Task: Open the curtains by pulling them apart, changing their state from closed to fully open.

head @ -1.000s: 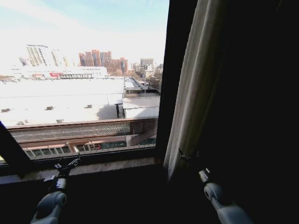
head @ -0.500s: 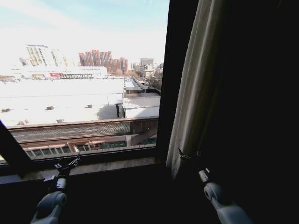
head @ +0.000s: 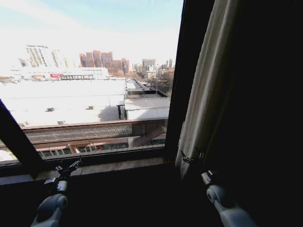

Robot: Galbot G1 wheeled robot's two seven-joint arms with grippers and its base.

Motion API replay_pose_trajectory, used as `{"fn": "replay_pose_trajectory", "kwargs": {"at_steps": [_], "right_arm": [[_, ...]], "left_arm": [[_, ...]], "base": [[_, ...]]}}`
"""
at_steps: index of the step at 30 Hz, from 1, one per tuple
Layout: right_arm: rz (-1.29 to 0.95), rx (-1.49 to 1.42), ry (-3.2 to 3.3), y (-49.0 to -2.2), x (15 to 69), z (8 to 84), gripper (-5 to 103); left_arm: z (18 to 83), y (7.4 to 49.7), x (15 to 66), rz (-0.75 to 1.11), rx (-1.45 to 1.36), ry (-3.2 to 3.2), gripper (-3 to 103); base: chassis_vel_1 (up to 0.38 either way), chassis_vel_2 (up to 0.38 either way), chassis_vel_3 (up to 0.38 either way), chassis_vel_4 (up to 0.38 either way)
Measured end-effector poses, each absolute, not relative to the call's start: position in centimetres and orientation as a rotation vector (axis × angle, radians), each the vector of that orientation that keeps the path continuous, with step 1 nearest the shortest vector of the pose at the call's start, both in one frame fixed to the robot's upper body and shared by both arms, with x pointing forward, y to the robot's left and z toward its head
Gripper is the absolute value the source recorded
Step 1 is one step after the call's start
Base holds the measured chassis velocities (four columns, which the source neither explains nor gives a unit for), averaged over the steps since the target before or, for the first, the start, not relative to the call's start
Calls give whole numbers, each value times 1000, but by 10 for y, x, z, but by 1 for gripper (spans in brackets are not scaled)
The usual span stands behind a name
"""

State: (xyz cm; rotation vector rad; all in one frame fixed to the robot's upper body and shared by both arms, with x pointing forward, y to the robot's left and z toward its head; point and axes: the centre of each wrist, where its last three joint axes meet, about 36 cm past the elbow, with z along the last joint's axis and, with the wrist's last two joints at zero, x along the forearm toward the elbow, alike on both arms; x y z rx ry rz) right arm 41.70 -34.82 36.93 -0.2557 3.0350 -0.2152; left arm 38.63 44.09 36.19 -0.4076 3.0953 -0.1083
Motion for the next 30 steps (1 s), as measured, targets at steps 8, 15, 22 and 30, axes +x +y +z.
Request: {"fn": "replay_pose_trajectory", "kwargs": {"at_steps": [8,15,22,30], "right_arm": [[-215,-256,3035,-348,417,369,100],[-215,-256,3035,-348,417,369,100],[-215,-256,3035,-348,417,369,100],[-215,-256,3035,-348,417,369,100]], "left_arm": [[362,441,386,-108,-407,3095,100],[362,441,386,-108,-407,3095,100],[362,441,386,-108,-408,3095,100],[362,441,386,-108,-407,3095,100]], "base": [[329,337,-340,-326],[360,353,-337,-359],[371,346,-388,-341],[375,312,-373,-314]]}}
